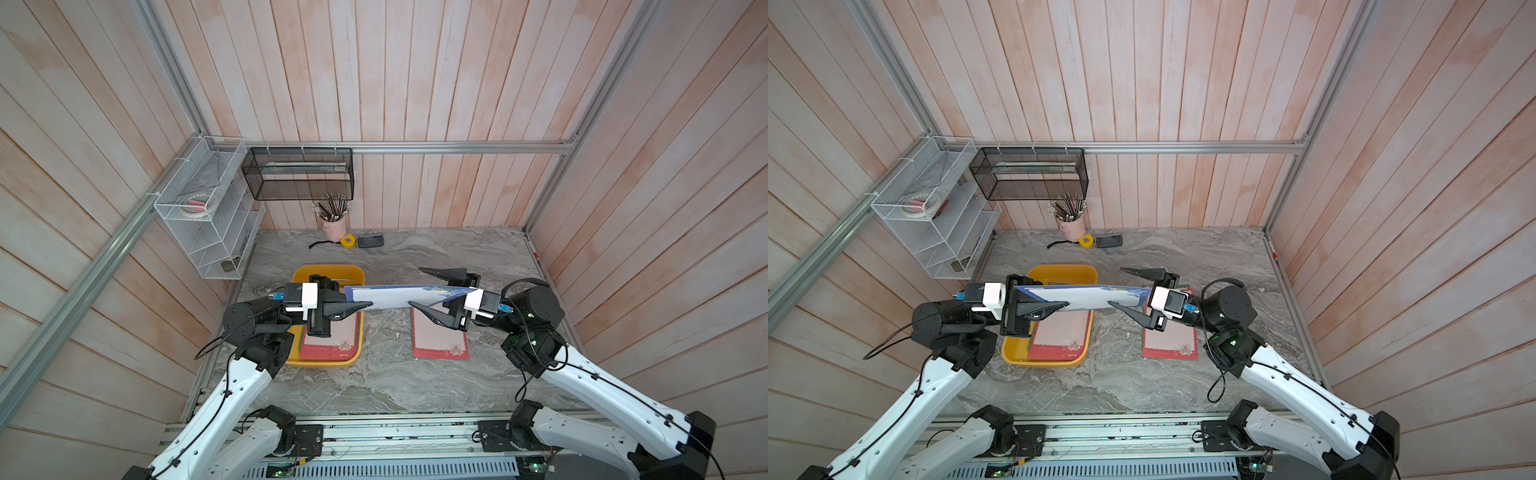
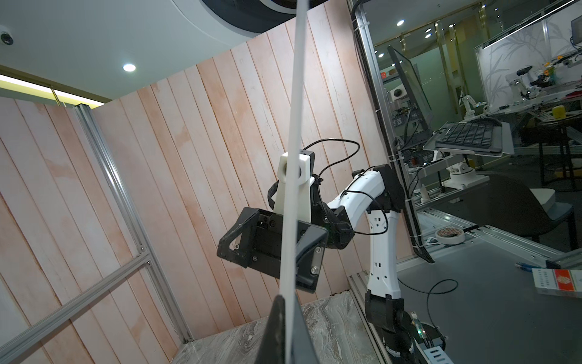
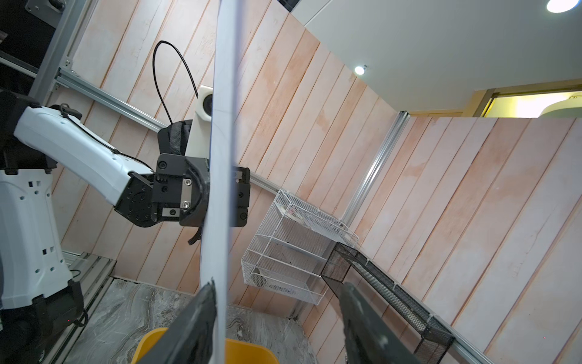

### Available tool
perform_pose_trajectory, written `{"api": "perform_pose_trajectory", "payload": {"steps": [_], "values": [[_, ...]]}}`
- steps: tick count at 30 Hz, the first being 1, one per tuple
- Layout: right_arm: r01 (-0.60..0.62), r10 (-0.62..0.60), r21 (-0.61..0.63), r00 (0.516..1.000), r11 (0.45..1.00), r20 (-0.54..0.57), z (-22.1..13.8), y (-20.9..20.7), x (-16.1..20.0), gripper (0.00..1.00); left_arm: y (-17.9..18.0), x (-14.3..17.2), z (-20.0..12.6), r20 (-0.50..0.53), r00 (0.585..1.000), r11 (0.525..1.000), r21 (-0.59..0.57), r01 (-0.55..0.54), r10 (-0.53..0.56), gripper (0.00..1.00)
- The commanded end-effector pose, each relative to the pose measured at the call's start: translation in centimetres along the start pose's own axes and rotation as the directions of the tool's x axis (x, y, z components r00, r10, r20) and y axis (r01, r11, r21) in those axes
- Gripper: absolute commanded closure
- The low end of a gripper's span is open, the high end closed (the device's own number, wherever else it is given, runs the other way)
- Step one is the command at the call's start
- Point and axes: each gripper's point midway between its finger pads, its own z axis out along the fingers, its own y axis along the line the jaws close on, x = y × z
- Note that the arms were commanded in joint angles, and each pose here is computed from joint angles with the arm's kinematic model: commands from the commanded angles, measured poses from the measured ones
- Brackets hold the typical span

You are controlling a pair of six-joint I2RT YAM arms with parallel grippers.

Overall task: Take out the stationery paper from the storage box
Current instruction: Pick up the stationery paper from the storage box.

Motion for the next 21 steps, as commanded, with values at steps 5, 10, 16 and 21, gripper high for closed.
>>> {"api": "perform_pose_trajectory", "payload": {"steps": [5,10,16,21], "values": [[0.004,-0.001,-0.047,0.998,0.999,0.07,-0.1,0.5,-2.1,0.42,-0.5,0.2,0.2,-0.001,1.0,0.999,0.021,0.024,-0.024,1.0],[-0.007,0.012,-0.07,0.997,0.997,0.072,0.0,0.9,-2.1,0.44,-0.4,0.3,0.3,-0.001,0.999,0.999,0.022,0.036,-0.036,1.0],[-0.011,0.017,-0.083,0.997,0.997,0.074,-0.2,1.2,-2.0,0.51,-0.4,0.4,0.5,-0.003,0.999,0.999,0.023,0.046,-0.046,1.0],[-0.016,0.023,-0.095,0.997,0.995,0.078,-0.2,1.4,-2.0,0.57,0.0,0.9,0.6,-0.013,0.998,0.998,0.012,0.059,-0.059,1.0]]}}
